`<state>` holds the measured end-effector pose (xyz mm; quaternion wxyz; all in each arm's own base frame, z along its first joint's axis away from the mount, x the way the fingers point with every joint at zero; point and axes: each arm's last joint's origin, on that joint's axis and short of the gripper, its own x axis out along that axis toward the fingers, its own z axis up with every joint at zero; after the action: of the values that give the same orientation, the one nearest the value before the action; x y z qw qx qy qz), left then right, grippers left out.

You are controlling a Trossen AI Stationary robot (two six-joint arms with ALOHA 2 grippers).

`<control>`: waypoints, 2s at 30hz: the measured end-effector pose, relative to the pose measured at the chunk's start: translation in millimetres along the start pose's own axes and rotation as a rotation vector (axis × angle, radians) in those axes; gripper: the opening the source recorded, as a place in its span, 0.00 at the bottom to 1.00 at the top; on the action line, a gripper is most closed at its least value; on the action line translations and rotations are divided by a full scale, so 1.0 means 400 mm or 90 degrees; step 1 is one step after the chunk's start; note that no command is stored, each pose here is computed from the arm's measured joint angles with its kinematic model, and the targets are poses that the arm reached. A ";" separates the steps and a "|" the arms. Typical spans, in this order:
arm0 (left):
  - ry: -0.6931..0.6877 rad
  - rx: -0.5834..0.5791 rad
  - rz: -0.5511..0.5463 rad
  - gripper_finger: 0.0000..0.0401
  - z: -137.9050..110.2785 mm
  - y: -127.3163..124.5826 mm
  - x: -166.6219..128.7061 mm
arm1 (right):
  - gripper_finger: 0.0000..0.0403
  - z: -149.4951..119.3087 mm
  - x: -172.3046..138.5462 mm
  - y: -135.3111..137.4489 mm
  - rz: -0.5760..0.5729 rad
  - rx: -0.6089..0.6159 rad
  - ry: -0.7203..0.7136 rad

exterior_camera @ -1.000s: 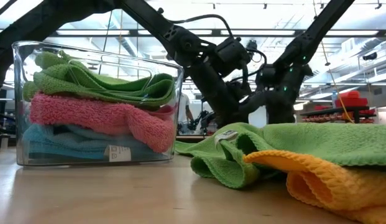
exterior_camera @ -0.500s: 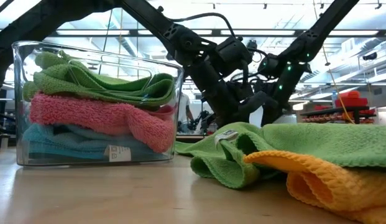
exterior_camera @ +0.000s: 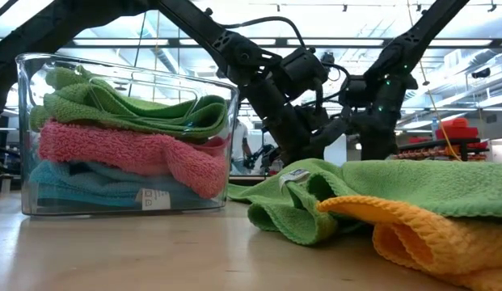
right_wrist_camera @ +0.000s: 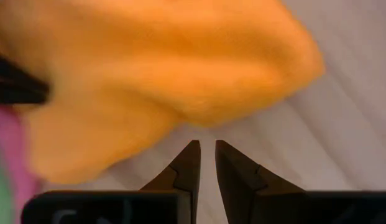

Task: Fold microfiber towels
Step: Fold the left yellow towel

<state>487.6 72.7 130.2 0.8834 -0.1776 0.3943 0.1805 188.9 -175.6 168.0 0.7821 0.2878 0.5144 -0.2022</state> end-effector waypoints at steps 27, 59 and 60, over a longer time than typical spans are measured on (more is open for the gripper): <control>0.005 0.009 -0.013 0.09 -0.009 -0.022 -0.002 | 0.14 0.170 -0.081 -0.097 -0.217 -0.067 -0.287; 0.072 0.248 -0.005 0.10 0.060 0.005 -0.222 | 0.30 -0.111 -0.063 0.122 0.103 -0.004 -0.107; 0.072 0.254 -0.003 0.10 0.063 0.012 -0.222 | 0.32 -0.114 -0.064 0.127 0.106 -0.006 -0.107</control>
<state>446.0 72.5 212.6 0.8779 -0.0098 0.4708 0.0865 178.5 -106.9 190.0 0.8379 0.3079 0.4222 -0.1576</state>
